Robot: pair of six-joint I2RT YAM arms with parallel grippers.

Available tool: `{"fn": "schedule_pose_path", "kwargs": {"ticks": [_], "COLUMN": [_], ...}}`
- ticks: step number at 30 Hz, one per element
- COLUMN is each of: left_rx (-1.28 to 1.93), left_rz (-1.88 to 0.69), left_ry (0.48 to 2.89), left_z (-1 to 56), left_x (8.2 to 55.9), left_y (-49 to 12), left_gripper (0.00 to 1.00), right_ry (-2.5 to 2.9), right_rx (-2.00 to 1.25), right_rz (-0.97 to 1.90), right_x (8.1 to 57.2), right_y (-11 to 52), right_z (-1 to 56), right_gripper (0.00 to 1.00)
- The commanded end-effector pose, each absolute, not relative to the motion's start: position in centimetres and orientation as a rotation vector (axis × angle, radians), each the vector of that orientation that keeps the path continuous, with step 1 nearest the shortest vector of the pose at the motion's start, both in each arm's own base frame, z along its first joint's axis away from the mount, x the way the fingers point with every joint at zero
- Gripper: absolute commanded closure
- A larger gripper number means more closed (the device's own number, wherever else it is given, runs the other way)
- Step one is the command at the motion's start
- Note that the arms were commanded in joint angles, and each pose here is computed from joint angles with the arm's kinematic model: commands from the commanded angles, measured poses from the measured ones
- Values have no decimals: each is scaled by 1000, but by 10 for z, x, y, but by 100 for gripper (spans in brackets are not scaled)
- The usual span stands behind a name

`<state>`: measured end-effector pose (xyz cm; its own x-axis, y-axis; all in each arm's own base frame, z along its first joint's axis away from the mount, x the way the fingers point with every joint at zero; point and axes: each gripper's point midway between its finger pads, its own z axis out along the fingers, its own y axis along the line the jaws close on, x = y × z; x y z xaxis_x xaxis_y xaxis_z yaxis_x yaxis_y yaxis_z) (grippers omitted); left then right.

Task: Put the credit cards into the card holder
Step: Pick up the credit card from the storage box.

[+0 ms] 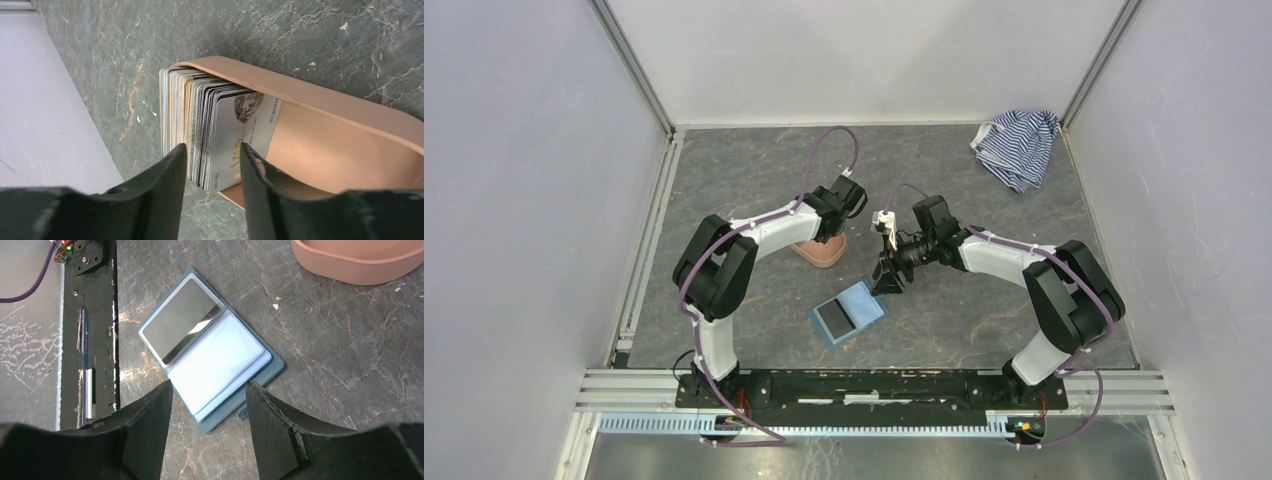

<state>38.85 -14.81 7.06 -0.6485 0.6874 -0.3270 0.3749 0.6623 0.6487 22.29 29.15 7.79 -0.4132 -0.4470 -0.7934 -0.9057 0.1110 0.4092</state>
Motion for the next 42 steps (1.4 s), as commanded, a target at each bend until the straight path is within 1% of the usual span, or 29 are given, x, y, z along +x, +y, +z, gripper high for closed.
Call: {"fn": "schedule_pose_path", "kwargs": {"ticks": [1,2,4,7,8,14,15,16,25,32,38,42], "left_rx": [751,748,743,739,744,762,761,759,716,741,760,755], "left_rz": [632,630,623,598,585,379,346,318,133,-20,-72,-42], "left_ry": [2281,2278,2274,2268,2268,2354,2366,2377,2468,2520,2530,2536], "left_z": [98,99,100,103,104,100,100,99,91,81,81,80], "left_x": [393,394,395,399,400,407,408,410,422,417,412,411], "left_y": [-157,-157,-158,-158,-157,-156,-156,-155,-136,-136,-141,-138], "left_gripper": [46,41,25,5,1,0,0,0,0,0,0,0], "right_ry": [1836,1835,1831,1830,1830,1829,1829,1829,1829,1829,1824,1828], "right_rx": [-1332,-1332,-1334,-1334,-1334,-1336,-1337,-1336,-1335,-1335,-1336,-1334], "right_rz": [1263,1263,1267,1265,1265,1268,1270,1269,1274,1273,1274,1277], "right_x": [232,232,231,231,232,231,231,231,230,230,230,230], "right_y": [298,298,299,299,299,299,299,299,299,299,299,299], "right_z": [93,94,94,95,95,95,95,95,95,96,97,96], "right_gripper": [37,37,37,36,36,32,13,2,2,2,2,2]}}
